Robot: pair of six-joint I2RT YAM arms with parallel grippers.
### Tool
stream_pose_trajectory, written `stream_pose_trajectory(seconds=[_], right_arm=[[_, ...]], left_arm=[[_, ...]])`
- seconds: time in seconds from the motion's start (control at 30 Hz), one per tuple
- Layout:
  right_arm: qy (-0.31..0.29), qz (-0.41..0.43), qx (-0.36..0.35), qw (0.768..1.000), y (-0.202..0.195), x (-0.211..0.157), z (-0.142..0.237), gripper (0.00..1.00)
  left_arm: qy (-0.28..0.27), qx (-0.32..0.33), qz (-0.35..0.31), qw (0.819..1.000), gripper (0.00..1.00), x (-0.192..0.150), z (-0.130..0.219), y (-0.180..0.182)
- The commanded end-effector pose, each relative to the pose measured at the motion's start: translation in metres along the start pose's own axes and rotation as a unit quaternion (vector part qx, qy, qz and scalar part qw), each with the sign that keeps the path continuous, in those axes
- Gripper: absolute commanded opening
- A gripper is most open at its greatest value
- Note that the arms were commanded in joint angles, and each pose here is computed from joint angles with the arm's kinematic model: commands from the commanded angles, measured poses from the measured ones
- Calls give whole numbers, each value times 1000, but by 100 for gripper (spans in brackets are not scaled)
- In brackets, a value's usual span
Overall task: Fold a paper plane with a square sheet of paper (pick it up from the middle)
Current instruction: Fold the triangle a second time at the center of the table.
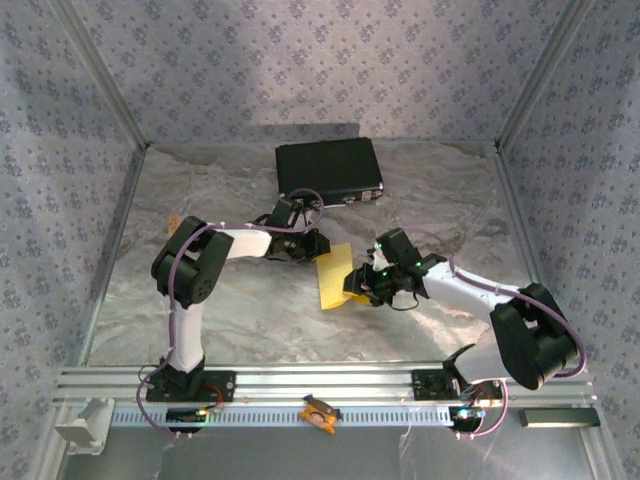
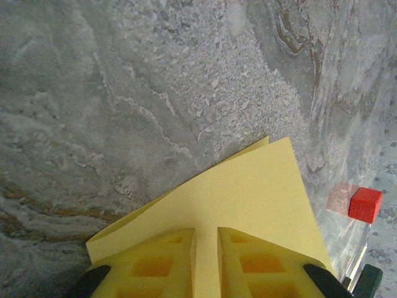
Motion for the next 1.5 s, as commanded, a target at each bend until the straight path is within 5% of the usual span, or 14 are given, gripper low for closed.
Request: stream_pose_trajectory(seconds=[0.0, 0.73, 1.47], right_arm=[[8, 0, -23, 1000, -2, -7, 3, 42], [-4, 73, 21, 997, 27, 31, -1, 52], [15, 41, 54, 998, 7, 53, -18, 40]], left_arm=[[40, 42, 27, 998, 17, -20, -6, 20], [45, 41, 24, 998, 17, -20, -11, 17], [38, 29, 17, 999, 19, -19, -10, 10]])
Point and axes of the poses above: each hand's point on the last joint's axis, 136 mm out from that joint toward the fingers, its own z axis back along the fingers, its own y axis along the line the jaws close on, x = y × z, the point moved 7 cm from there along z, back along the fingers, and after that the axes turned 7 degrees about -z, right-handed, at the moved point
